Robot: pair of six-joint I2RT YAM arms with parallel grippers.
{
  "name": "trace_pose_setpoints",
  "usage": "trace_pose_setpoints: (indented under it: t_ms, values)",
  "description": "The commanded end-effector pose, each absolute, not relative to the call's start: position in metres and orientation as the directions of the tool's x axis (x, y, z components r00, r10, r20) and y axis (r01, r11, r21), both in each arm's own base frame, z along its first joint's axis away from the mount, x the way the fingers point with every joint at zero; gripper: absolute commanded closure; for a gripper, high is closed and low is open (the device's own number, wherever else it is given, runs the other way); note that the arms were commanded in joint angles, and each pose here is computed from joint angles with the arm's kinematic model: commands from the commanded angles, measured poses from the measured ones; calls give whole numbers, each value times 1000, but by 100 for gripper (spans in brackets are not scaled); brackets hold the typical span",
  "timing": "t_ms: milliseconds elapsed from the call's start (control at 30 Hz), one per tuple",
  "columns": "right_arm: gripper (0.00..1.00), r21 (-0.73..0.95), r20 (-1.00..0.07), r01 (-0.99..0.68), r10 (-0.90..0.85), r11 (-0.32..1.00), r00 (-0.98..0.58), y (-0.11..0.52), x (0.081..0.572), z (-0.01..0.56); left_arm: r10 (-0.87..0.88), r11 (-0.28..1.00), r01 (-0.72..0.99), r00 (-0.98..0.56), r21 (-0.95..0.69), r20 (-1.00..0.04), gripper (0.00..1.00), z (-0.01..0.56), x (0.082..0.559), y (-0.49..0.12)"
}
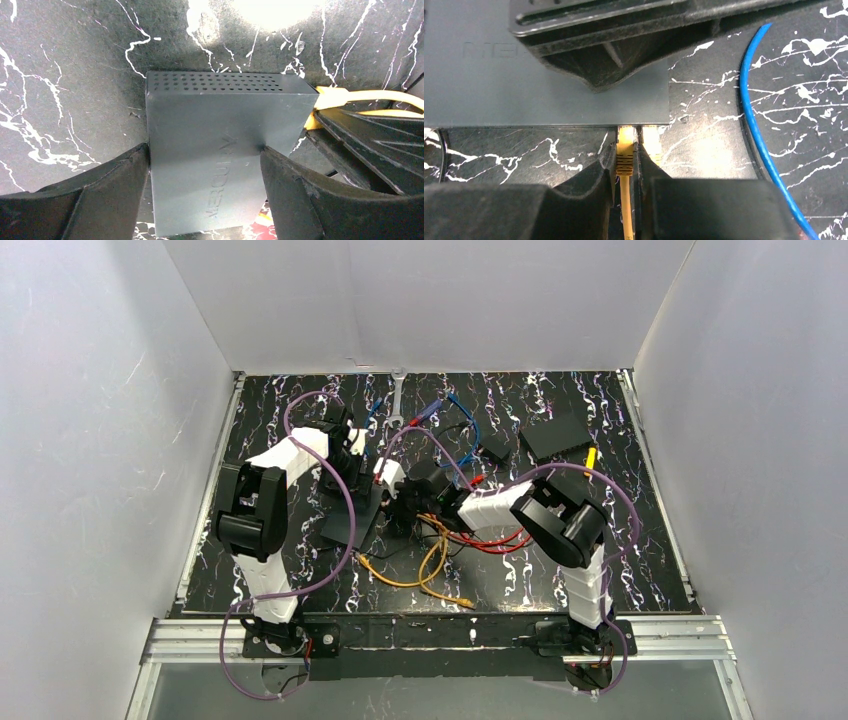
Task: Insert the plug into the switch port
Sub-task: Insert the connector into the switch port.
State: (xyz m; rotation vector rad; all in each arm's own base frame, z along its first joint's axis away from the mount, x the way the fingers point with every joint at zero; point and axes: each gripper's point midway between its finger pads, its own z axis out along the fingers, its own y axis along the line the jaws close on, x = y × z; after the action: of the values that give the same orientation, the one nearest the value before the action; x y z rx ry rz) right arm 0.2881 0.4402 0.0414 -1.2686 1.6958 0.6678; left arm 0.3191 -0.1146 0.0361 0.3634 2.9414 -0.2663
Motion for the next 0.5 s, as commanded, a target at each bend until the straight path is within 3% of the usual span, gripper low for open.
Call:
trace_pose_setpoints:
  t_ms: [0,67,233,467]
  values:
    - [75,-164,-952,-927,-300,337,60,453,291,113,192,976,202,-974,-83,-117,23,27,303,-103]
    - [66,-164,-946,-921,-322,353,45,444,292,110,182,979,191,-976,-71,-115,23,26,305,-98]
    - [57,-148,-939,-914,-345,378,9,423,289,108,175,981,182,-979,-66,-106,22,23,305,-96]
    - [58,-105,-920,-921,-389,376,-54,408,280,86,171,981,179,-980,-77,-102,22,21,305,-97]
